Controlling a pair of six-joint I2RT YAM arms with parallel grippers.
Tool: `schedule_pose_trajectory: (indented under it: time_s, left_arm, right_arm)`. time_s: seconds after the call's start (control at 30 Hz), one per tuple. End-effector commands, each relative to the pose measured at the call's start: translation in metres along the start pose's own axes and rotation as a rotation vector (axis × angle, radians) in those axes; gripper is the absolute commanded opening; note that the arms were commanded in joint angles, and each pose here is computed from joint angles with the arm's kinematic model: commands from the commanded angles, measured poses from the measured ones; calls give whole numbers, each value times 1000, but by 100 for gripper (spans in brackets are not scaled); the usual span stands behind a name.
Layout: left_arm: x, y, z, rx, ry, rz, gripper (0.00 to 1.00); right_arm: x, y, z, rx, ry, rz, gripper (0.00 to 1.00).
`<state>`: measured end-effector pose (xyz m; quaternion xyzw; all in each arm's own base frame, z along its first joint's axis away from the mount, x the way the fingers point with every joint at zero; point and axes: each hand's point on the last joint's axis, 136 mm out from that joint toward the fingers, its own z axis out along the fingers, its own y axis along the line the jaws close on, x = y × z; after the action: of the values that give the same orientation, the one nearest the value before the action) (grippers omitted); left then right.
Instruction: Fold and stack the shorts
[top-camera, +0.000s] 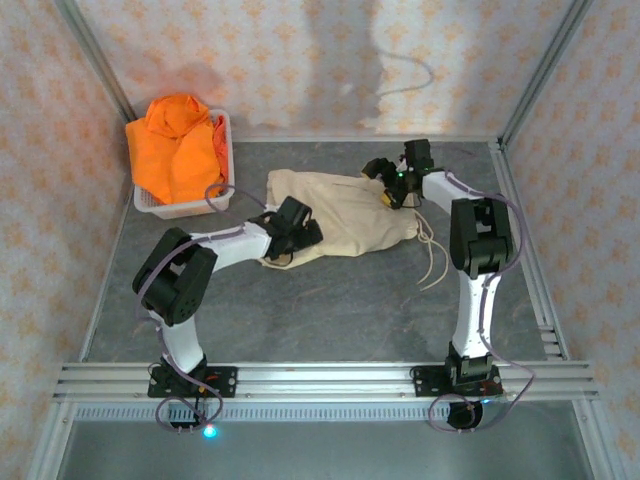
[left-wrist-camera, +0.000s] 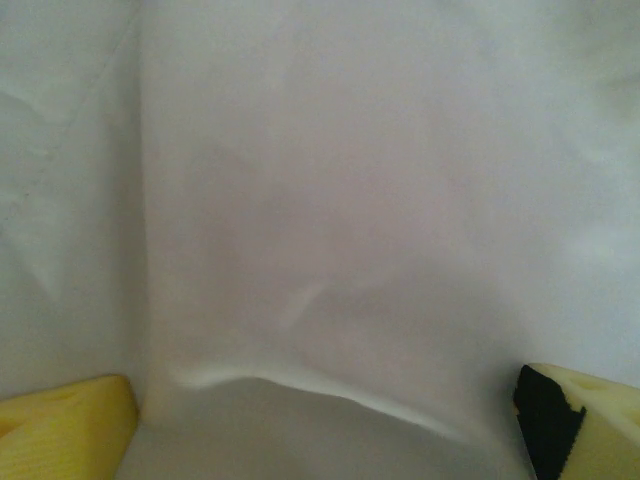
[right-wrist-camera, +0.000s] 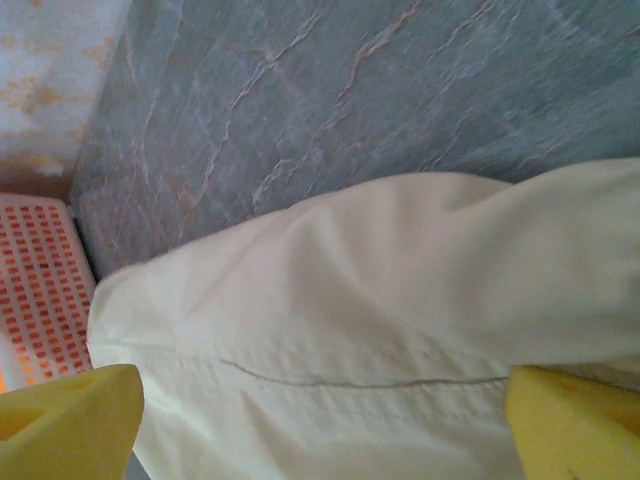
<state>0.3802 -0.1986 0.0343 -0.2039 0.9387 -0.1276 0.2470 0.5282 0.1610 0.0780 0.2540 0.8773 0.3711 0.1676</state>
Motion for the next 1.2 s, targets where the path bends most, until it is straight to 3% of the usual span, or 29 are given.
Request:
schedule_pose_trajectory:
  time_s: [0.0, 0.3, 0.47, 0.73, 0.87, 1.0, 1.17]
  left_arm:
    - [11, 25, -4, -41, -27, -46, 100]
    - [50, 89, -21, -129, -70, -116, 100]
    - [59, 101, -36, -113, -84, -145, 100]
    - [-6, 42, -110, 39, -231, -76, 100]
    - [-34, 2, -131, 115, -269, -45, 100]
    - [-51, -37, -121, 164, -260, -31, 100]
    - [-57, -69, -73, 204, -196, -72, 100]
  right_arm:
    - [-36, 7, -7, -42, -84, 67, 93]
    - [-48, -39, 7, 92, -103, 131, 93]
    - [-35, -30, 1, 43, -88, 123, 94]
    - [-7, 56, -80, -116, -132, -54, 98]
    - [18, 72, -115, -143, -139, -109, 98]
    - [48, 56, -116, -118, -94, -104, 99]
    - [65, 22, -94, -77, -37, -63, 99]
